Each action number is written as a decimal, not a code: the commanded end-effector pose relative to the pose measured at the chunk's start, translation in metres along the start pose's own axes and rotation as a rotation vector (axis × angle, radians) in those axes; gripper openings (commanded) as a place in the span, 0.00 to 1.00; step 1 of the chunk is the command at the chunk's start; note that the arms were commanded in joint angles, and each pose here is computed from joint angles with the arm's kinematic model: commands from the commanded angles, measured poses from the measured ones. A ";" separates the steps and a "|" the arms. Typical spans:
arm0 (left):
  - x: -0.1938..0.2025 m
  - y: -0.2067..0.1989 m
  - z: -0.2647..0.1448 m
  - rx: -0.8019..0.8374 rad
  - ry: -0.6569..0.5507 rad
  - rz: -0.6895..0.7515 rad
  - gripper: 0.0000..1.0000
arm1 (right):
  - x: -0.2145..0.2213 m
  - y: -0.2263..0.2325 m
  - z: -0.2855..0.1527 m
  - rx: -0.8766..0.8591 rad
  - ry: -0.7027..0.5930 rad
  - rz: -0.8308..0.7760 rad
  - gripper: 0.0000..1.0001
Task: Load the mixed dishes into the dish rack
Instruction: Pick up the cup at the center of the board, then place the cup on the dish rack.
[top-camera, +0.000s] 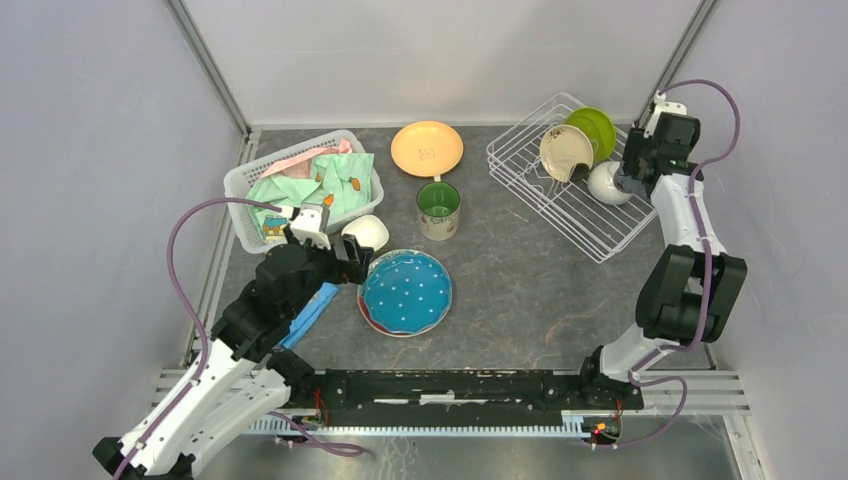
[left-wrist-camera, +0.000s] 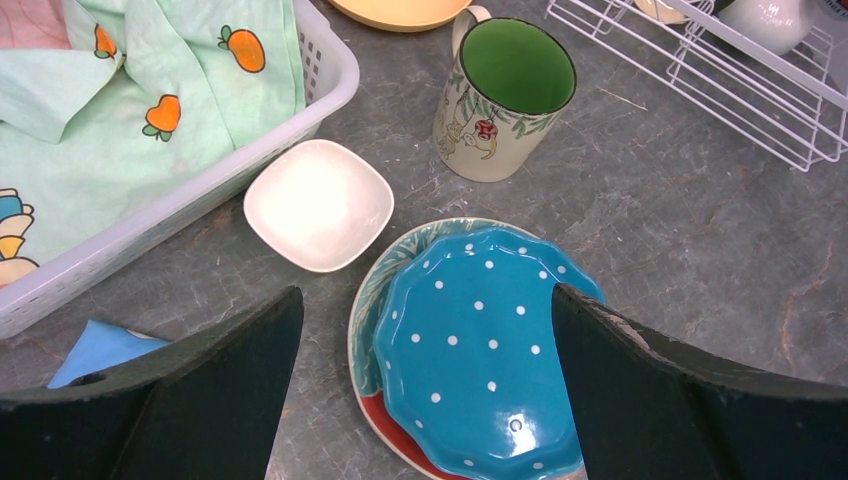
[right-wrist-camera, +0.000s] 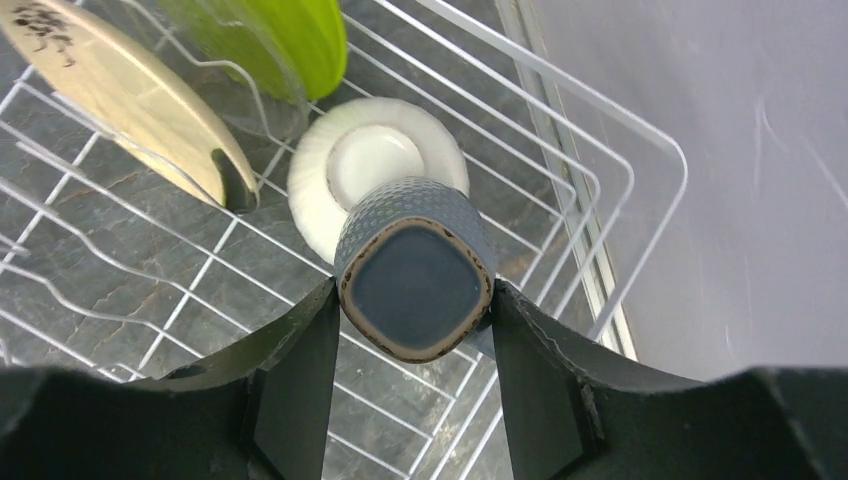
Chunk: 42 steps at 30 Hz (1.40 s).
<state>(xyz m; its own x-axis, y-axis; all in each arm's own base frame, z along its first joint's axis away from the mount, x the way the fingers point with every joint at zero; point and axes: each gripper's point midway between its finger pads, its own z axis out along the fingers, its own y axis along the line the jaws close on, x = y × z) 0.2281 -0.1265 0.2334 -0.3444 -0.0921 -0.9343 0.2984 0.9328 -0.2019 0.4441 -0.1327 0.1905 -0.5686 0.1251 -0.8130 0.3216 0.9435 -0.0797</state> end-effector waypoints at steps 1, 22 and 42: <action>-0.004 0.005 0.001 -0.029 -0.019 0.023 1.00 | -0.053 0.006 -0.008 -0.163 -0.170 -0.156 0.07; 0.014 0.001 0.019 -0.028 0.064 0.041 1.00 | 0.029 -0.024 0.011 -0.408 0.053 -0.559 0.00; 0.021 0.002 0.025 -0.040 0.098 0.051 1.00 | 0.006 -0.035 -0.016 -0.364 -0.035 -0.767 0.00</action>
<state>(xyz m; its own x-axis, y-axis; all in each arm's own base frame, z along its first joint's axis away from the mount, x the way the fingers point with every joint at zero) 0.2419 -0.1325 0.1973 -0.4493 -0.0157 -0.8933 0.2621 0.9535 -0.1486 0.4042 -0.1535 0.1659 -0.5795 -0.5335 -0.6161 -0.4145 0.8438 -0.3408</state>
